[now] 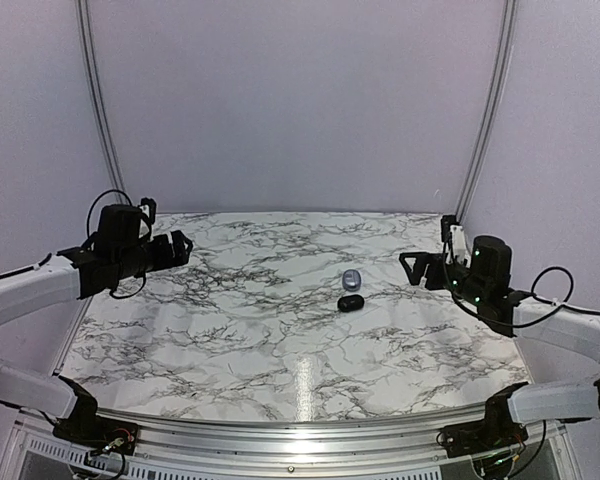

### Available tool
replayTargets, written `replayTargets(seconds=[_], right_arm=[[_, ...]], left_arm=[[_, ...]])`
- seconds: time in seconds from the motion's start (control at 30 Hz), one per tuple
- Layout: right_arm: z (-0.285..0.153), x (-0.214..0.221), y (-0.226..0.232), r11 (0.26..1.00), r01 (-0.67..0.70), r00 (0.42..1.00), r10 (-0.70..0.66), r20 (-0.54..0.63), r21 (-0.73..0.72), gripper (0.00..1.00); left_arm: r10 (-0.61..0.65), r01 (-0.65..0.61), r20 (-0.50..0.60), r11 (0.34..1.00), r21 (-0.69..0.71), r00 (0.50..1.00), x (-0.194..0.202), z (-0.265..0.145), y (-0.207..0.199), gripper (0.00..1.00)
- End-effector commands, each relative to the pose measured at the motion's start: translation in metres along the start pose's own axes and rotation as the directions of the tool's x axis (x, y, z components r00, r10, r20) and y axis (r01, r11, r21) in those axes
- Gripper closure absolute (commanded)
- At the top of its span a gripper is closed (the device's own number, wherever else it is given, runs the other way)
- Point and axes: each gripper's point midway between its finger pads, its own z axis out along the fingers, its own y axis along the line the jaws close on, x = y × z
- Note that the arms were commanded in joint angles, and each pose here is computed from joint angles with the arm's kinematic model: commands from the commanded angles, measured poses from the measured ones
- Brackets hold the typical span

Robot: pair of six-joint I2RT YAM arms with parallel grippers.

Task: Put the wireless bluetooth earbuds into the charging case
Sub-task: Reset both arms

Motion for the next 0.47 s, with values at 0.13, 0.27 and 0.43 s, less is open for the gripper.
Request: replayTargets(seconds=[0.13, 0.27, 0.43], right_arm=[[-0.005, 0.020, -0.005, 0.999, -0.052, 0.998, 0.052, 0.018, -0.015, 0.01], [-0.002, 0.032, -0.009, 0.998, -0.059, 0.998, 0.059, -0.007, -0.003, 0.01], [0.000, 0.036, -0.010, 0.998, -0.058, 0.998, 0.058, -0.014, -0.003, 0.01]], left_arm=[[-0.113, 0.110, -0.111, 0.993, -0.036, 0.987, 0.069, 0.020, 0.037, 0.01], [-0.119, 0.115, -0.129, 0.993, -0.036, 0.984, 0.078, 0.026, 0.038, 0.01], [-0.120, 0.117, -0.144, 0.993, -0.028, 0.982, 0.082, 0.030, 0.037, 0.01]])
